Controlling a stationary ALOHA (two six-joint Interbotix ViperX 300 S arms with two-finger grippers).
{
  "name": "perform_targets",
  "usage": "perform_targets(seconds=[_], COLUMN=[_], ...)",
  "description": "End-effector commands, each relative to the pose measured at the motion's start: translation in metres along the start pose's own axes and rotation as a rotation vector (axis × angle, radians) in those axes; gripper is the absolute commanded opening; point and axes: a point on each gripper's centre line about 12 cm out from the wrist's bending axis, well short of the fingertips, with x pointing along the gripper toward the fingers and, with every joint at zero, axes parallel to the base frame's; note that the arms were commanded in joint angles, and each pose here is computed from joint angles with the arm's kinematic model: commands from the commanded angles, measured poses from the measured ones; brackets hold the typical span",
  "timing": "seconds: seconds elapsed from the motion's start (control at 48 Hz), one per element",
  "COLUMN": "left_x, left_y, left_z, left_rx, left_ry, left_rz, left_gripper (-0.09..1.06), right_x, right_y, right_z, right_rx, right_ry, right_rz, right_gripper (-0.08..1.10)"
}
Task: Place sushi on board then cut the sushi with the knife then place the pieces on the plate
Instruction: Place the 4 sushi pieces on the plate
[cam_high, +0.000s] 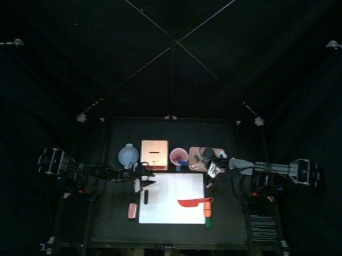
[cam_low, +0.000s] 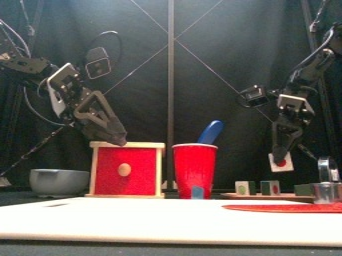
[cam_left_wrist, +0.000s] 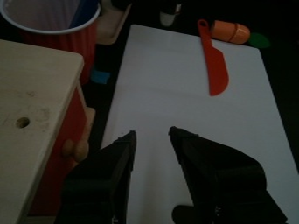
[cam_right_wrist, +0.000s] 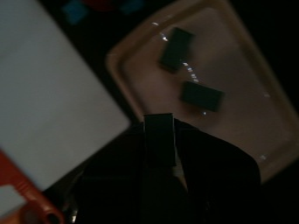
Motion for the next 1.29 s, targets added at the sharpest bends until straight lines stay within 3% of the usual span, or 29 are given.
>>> perform_targets(seconds=[0.021, 0.229, 0.583, 1.021, 1.292], left_x=[0.001, 0.001, 0.001, -0.004, -0.005], left_y=[0.0, -0.001, -0.001, 0.0, 0.002], left_z=[0.007, 0.011, 0.016, 0.012, 0.011], left_rx=[0.0, -0.004, -0.004, -0.016, -0.019], left_ry=[-0.022, -0.034, -0.049, -0.044, -0.042], left_rz=[-0.001, -0.002, -0.004, 0.0, 0.008], left_gripper=[0.77, 0.77, 0.77, 0.77, 0.77], right_x=[-0.004, 0.003, 0.014, -0.003, 0.0], right_y=[-0.026, -0.053, -0.055, -0.041, -0.039], right_z=[0.003, 0.004, 0.001, 0.022, 0.014], right_rx=[0.037, 0.053, 0.046, 0.01, 0.016], right_ry=[-0.027, -0.024, 0.002, -0.16, -0.146], right_rz=[-0.07, -0.154, -0.156, -0.095, -0.081], right_gripper=[0.6, 0.64, 0.84, 0.84, 0.84])
